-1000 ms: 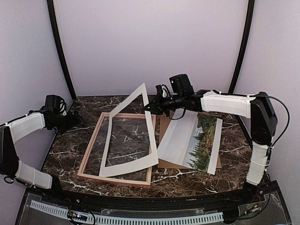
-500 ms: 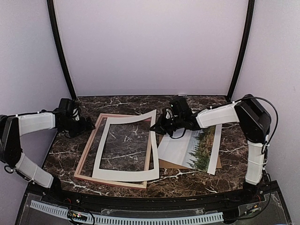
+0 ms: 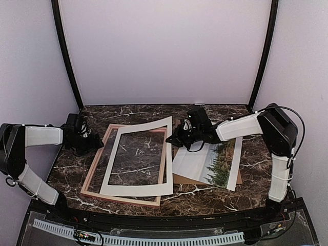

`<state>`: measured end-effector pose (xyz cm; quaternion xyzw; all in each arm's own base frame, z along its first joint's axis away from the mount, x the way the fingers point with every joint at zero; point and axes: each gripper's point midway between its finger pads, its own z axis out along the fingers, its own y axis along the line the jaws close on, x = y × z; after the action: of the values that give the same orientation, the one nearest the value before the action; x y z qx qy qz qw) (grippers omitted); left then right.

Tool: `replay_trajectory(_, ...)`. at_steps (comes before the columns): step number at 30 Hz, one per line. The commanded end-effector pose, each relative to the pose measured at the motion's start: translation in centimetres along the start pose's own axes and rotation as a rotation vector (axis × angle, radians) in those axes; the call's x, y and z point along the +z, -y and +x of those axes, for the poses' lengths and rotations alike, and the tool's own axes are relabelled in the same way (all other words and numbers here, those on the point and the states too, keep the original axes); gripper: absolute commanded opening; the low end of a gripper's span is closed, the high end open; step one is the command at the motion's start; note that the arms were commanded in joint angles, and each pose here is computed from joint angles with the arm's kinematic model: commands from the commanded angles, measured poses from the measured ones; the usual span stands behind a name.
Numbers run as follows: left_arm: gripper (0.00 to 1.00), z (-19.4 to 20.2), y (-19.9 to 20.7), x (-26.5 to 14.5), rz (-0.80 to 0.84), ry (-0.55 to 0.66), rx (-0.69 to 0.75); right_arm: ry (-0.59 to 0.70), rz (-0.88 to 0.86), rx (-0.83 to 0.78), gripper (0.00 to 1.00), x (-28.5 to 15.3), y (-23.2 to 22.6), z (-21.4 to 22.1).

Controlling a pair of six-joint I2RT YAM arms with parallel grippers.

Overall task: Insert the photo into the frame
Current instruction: Adjust the frame body at the center of the board.

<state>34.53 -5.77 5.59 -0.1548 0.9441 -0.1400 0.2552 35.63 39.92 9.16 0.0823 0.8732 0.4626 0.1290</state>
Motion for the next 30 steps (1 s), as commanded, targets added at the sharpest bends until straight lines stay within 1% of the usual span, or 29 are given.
replay_trajectory(1,0.91,1.4,-0.1,0.7,0.019,-0.025,-0.024,0.074,-0.049,-0.031,0.00,-1.8,-2.6,-2.6)
replay_trajectory(5,0.88,2.8,0.8,1.0,0.066,-0.056,-0.034,0.078,-0.038,-0.030,0.00,-1.8,-2.1,-3.0)
replay_trajectory(10,0.86,4.6,1.4,1.1,0.101,-0.086,-0.062,0.090,-0.032,-0.021,0.00,-1.9,-1.7,-3.5)
replay_trajectory(14,0.85,5.6,2.2,0.7,0.137,-0.096,-0.080,0.075,-0.044,-0.023,0.00,-1.7,-1.9,-3.3)
replay_trajectory(23,0.83,6.4,4.3,-0.3,0.226,-0.097,-0.112,-0.008,-0.037,-0.055,0.00,-1.4,-1.8,-1.5)
replay_trajectory(30,0.83,5.9,5.1,-0.8,0.237,-0.072,-0.105,-0.086,-0.038,-0.084,0.00,-0.8,-1.7,0.5)
